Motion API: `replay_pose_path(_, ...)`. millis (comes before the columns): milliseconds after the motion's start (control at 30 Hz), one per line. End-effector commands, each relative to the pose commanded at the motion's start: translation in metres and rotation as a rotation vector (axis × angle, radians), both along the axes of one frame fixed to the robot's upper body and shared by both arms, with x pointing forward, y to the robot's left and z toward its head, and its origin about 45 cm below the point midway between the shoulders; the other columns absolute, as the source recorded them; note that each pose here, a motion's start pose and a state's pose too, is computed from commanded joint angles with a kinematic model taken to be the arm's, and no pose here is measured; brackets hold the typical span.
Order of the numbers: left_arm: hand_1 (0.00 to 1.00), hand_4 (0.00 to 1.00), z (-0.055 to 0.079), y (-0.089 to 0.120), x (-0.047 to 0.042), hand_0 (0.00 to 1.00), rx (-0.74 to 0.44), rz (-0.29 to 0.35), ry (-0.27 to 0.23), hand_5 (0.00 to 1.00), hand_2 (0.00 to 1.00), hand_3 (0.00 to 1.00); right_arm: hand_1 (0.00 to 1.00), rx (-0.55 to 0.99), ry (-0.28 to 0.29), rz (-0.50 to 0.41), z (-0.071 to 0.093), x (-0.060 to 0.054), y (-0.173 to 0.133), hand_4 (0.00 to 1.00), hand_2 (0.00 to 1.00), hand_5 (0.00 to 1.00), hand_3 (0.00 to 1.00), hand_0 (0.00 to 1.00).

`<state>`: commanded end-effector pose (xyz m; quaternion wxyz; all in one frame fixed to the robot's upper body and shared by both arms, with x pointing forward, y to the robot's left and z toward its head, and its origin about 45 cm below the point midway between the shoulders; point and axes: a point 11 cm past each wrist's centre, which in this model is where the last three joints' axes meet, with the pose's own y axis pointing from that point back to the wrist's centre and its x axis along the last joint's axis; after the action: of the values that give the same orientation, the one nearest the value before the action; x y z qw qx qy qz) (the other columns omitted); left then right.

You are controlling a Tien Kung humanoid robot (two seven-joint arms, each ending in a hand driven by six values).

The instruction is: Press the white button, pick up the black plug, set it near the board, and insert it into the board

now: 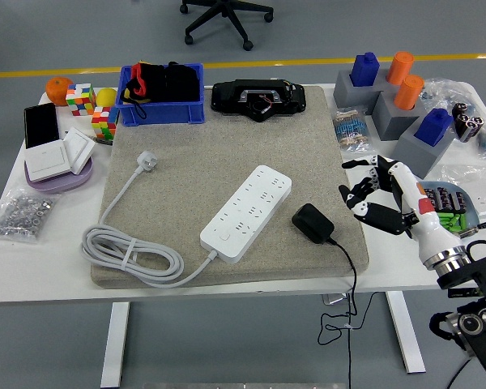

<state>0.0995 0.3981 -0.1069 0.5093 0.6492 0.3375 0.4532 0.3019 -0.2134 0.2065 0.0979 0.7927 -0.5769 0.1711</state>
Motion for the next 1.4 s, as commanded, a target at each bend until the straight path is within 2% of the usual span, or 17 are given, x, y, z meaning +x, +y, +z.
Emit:
replay_pose_path(133, 0.632, 0.556, 0.000, 0.000, 0.0001, 0.686, -0.001, -0.002, 0.001, 0.164, 0.608, 0.631, 0.005, -0.002, 0.016, 0.053, -0.002, -0.001, 0.015, 0.693, 0.132, 0.185, 0.615, 0.002)
replay_pose_path(200, 0.633, 0.556, 0.000, 0.000, 0.0001, 0.686, 0.000, -0.002, 0.002, 0.164, 0.608, 0.631, 0.002, -0.008, 0.036, 0.105, -0.006, -0.003, 0.030, 0.718, 0.093, 0.185, 0.612, 0.002)
replay_pose_path(300, 0.633, 0.556, 0.000, 0.000, -0.0001, 0.686, 0.001, -0.002, 0.003, 0.164, 0.608, 0.631, 0.002, -0.022, 0.067, 0.165, -0.011, -0.007, 0.046, 0.718, 0.093, 0.185, 0.612, 0.002)
replay_pose_path(467, 0.633, 0.556, 0.000, 0.002, -0.0022, 0.686, 0.003, 0.003, 0.006, 0.165, 0.608, 0.631, 0.002, -0.104, 0.147, 0.274, -0.029, -0.014, 0.074, 0.718, 0.092, 0.190, 0.626, 0.002)
replay_pose_path(567, 0.633, 0.556, 0.000, 0.002, -0.0036, 0.686, 0.004, 0.007, 0.008, 0.165, 0.608, 0.631, 0.002, -0.168, 0.159, 0.312, -0.036, -0.014, 0.083, 0.718, 0.092, 0.190, 0.626, 0.002)
replay_pose_path(933, 0.634, 0.556, 0.000, 0.002, -0.0046, 0.686, 0.003, 0.016, 0.008, 0.165, 0.608, 0.631, 0.002, -0.322, 0.071, 0.392, -0.033, 0.000, 0.111, 0.710, 0.092, 0.195, 0.625, 0.002)
replay_pose_path(1200, 0.634, 0.556, -0.001, 0.002, -0.0067, 0.686, 0.002, 0.017, 0.017, 0.165, 0.610, 0.631, 0.002, -0.437, -0.047, 0.397, -0.032, 0.012, 0.125, 0.684, 0.092, 0.179, 0.617, 0.002)
replay_pose_path(1400, 0.633, 0.556, -0.001, 0.001, -0.0058, 0.686, 0.000, 0.012, 0.019, 0.165, 0.609, 0.631, 0.002, -0.475, -0.078, 0.410, -0.036, 0.022, 0.140, 0.673, 0.092, 0.173, 0.615, 0.002)
